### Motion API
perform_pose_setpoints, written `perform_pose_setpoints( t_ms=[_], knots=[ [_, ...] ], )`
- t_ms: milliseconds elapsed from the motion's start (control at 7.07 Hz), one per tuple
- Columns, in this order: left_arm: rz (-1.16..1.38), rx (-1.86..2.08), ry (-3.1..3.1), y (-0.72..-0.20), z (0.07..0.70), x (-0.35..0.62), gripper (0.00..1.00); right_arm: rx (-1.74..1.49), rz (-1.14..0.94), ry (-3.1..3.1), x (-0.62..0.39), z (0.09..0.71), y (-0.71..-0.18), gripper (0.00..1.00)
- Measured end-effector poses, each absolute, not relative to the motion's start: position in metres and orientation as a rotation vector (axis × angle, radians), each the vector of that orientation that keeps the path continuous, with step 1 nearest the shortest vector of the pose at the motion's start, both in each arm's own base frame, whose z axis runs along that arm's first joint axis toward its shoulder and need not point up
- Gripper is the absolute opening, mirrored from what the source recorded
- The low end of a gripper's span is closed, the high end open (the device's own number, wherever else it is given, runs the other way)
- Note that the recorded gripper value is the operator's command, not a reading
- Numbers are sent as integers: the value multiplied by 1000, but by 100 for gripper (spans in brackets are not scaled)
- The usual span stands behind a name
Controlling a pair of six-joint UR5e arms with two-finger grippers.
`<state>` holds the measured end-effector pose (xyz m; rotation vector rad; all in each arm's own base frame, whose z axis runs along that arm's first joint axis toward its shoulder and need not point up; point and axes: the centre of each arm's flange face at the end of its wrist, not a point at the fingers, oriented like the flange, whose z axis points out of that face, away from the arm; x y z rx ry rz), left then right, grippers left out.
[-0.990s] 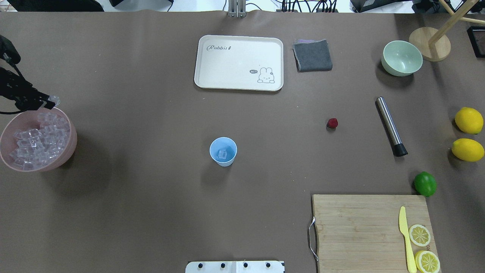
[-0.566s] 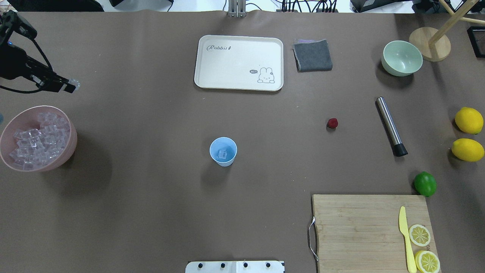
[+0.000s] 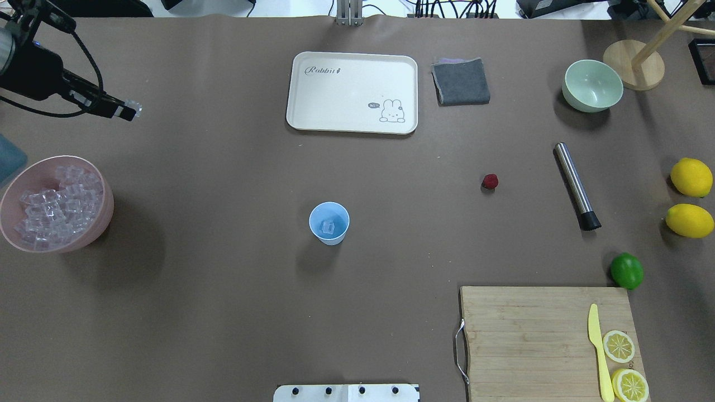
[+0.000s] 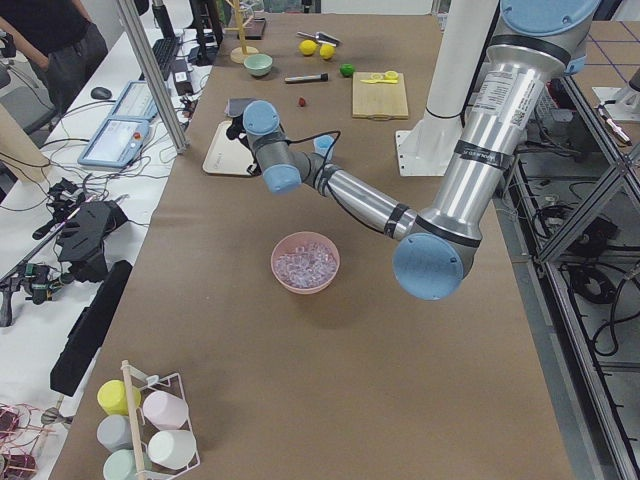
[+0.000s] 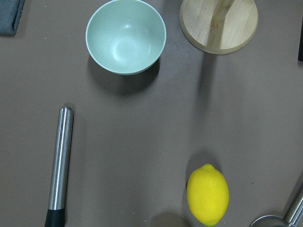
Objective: Mash ice and strawberries in cup
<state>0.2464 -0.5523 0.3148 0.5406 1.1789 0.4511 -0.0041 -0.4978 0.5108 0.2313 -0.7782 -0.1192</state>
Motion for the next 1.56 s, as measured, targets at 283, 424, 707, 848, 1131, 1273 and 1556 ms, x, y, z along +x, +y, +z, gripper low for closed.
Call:
perform_pose_setpoints(
  t_ms=[283,424,707,848,1131,1273,1556],
  knots=[
    [395,556,1181,-523,278,315,0,226,-117,-777,-4,513,-498,100],
    [371,563,1186,-510,263,345,0,225,-116,-776,-4,514,-497,100],
    [338,580,1208,-479,240,395,0,223,-116,-776,-4,515,-497,100],
    [316,592,1226,-460,232,419,0,222,-115,-776,-4,516,-496,100],
    [283,630,1240,-423,215,465,0,219,-114,-774,-3,518,-495,100],
    [269,642,1243,-406,209,486,0,218,-114,-774,-3,519,-495,100],
    [257,648,1240,-393,207,500,0,217,-114,-773,-3,519,-495,100]
  ],
)
